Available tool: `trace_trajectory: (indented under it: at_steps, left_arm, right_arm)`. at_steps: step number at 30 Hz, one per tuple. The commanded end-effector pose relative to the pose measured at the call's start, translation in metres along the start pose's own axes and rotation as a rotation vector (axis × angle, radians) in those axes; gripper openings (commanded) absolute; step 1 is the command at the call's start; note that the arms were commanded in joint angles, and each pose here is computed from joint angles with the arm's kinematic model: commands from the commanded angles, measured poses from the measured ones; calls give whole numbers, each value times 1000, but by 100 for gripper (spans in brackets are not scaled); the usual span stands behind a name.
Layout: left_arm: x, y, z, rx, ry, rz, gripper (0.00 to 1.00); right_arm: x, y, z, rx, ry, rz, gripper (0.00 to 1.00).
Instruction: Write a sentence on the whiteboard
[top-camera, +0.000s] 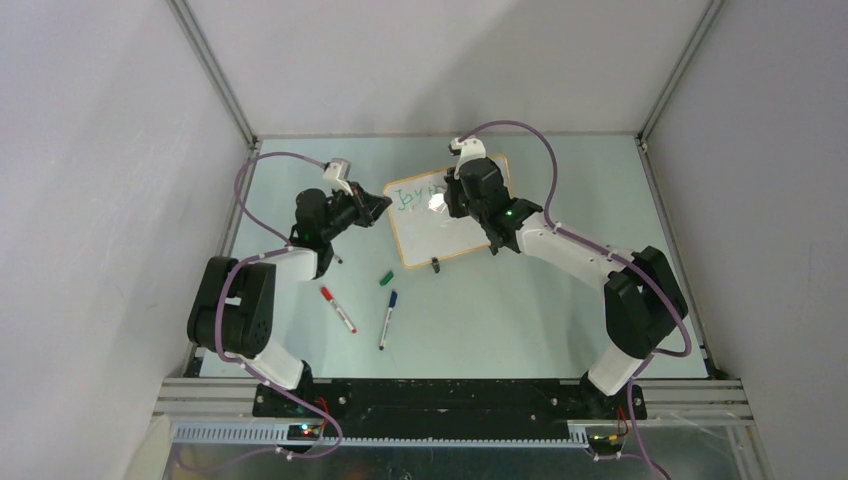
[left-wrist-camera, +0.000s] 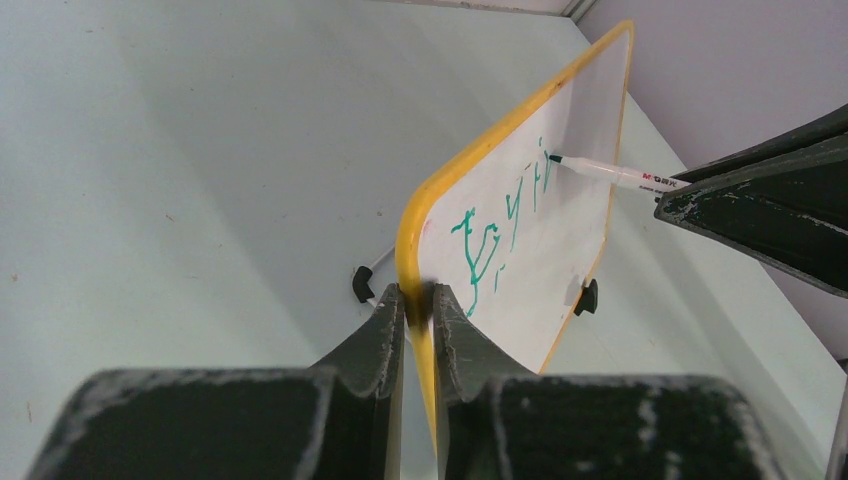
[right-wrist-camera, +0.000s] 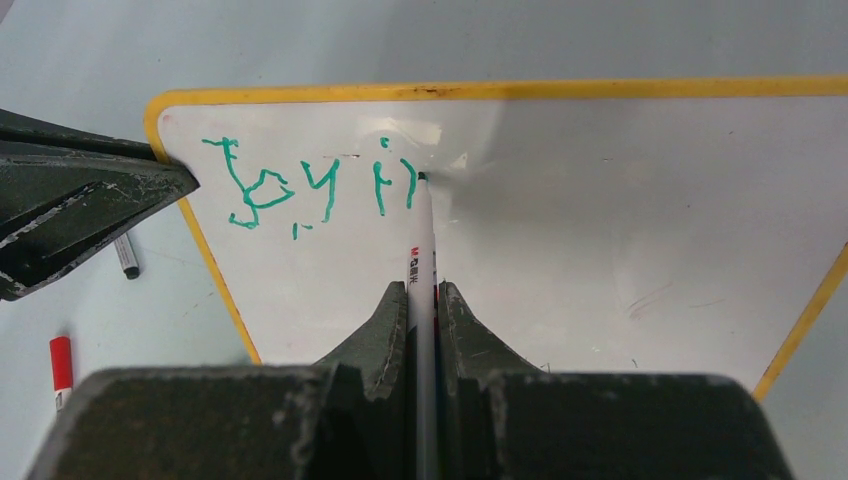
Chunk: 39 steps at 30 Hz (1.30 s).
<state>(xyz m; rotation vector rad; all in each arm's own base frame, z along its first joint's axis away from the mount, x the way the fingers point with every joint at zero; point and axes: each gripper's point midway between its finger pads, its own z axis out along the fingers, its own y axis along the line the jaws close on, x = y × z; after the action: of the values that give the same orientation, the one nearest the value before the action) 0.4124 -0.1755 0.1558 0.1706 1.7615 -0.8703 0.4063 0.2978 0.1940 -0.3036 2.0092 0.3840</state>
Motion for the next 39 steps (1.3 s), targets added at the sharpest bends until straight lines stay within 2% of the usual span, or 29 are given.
trace_trajectory:
  at_steps: [1,39]
  left_arm:
    - [-10,-1,1,4,-28,63,4]
    - [-10,0,0,0,-27,63,4]
  right_arm:
    - [-18,3,2,-8,-38,-6,0]
    - [-20,-20,2,65,-23,26,0]
